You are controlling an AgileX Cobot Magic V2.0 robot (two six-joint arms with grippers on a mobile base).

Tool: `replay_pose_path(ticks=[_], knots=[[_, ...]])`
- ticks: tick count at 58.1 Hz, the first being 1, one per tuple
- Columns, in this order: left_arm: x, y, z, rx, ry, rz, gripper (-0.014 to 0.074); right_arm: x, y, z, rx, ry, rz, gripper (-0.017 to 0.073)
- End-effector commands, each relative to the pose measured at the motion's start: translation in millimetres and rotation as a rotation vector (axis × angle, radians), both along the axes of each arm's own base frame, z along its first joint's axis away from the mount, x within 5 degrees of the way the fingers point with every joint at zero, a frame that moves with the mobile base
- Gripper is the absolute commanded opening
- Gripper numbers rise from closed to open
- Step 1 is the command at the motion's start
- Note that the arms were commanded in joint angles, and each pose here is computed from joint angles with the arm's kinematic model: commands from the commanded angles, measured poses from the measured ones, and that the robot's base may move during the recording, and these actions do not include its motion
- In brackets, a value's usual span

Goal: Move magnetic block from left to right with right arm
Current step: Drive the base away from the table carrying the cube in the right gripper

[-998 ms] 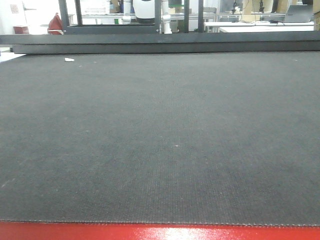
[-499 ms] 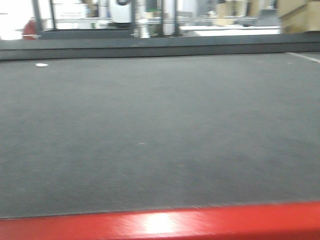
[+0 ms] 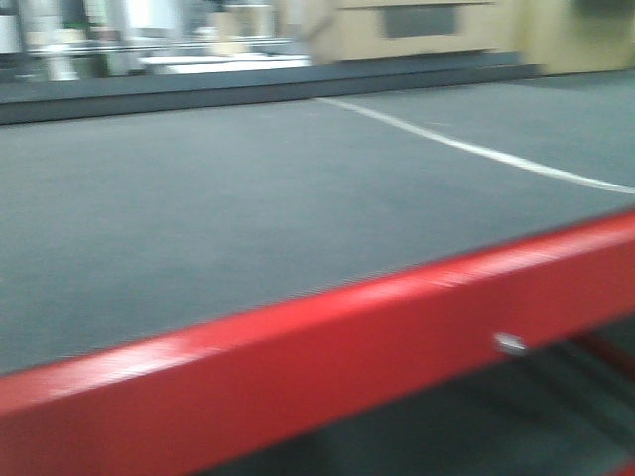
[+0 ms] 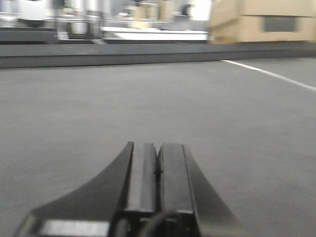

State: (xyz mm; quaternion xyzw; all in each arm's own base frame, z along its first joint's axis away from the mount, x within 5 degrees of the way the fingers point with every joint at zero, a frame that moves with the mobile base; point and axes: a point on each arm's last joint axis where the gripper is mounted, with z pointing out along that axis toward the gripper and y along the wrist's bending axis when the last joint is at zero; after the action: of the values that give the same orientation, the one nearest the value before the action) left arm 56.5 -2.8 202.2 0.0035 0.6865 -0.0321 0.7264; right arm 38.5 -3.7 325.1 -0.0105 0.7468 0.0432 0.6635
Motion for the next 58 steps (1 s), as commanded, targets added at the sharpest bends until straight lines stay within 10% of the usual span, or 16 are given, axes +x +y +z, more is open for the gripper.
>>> replay_pose_path(ticks=[1,58], knots=[[-1.3,0.9,5.7,-0.016,-0.092,0.008,-0.0126,0.0,0.3,14.9,-0.021,-0.098,0.003,0.0198],[-1.3,0.9,5.7,-0.016,-0.092,0.008,-0.0126,0.0,0.3,14.9,-0.021,-0.098,0.003,0.0198]])
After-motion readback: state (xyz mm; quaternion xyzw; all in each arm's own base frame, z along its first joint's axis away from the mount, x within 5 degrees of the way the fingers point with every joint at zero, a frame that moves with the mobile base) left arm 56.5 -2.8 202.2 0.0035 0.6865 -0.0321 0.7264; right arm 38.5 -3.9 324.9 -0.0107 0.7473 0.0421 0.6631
